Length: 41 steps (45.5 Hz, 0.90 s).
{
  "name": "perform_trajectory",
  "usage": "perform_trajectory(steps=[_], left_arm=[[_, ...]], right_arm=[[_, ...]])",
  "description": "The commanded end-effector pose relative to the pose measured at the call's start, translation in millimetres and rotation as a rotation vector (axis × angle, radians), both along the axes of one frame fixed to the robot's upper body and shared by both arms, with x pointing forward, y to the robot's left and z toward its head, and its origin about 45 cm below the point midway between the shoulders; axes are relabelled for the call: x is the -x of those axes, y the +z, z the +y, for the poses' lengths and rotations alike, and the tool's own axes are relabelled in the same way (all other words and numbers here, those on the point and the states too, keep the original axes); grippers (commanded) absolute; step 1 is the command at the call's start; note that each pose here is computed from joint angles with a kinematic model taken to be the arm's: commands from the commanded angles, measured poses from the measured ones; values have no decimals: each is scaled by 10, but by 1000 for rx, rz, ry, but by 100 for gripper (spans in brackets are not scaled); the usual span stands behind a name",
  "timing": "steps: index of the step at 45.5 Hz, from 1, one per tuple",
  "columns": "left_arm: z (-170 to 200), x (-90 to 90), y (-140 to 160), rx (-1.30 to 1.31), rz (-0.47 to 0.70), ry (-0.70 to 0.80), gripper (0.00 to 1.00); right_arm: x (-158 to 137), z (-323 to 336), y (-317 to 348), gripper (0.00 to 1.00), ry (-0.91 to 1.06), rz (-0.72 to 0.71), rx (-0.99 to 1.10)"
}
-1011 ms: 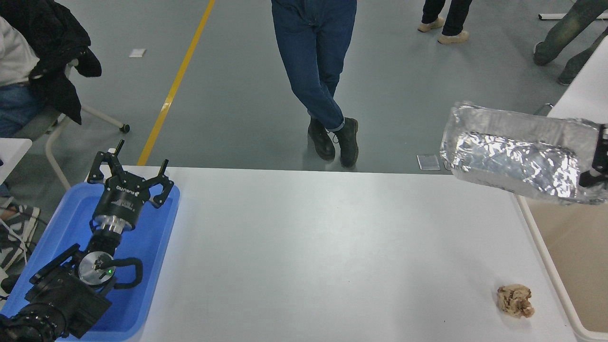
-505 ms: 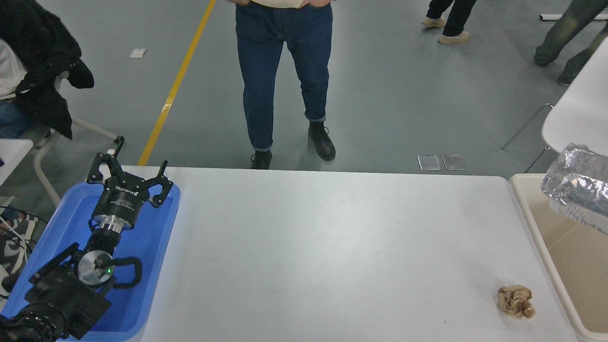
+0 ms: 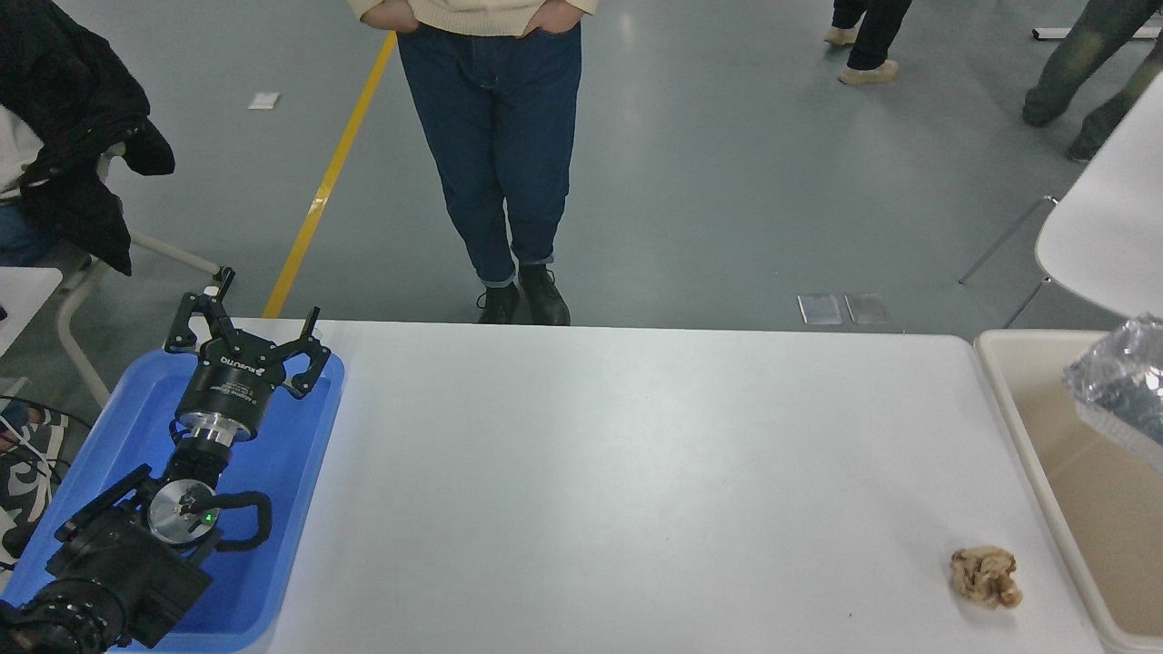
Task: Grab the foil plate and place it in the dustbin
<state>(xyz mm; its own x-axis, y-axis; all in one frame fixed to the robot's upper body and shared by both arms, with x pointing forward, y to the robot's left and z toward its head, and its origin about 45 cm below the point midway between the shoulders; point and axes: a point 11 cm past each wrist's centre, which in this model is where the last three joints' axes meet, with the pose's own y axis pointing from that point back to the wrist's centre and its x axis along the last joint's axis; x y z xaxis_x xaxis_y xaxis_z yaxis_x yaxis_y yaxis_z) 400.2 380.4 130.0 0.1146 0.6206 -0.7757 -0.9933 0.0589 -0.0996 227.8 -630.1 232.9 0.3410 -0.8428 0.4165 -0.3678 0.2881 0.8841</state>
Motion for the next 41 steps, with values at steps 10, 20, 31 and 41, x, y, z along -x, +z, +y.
perform_trajectory(steps=[10,20,31,41], left_arm=[[-1,-5,6,0,-1,0,100],[-1,-5,6,0,-1,0,100],[-1,-5,6,0,-1,0,100],[-1,-5,6,0,-1,0,100]], right_arm=[[38,-339,-861,0,-60,-96,294],[20,-376,-1012,0,-55,-50,404],[86,-315,-1168,0,-109,-48,443],[42,-234,-1247,0,-93,-46,439]])
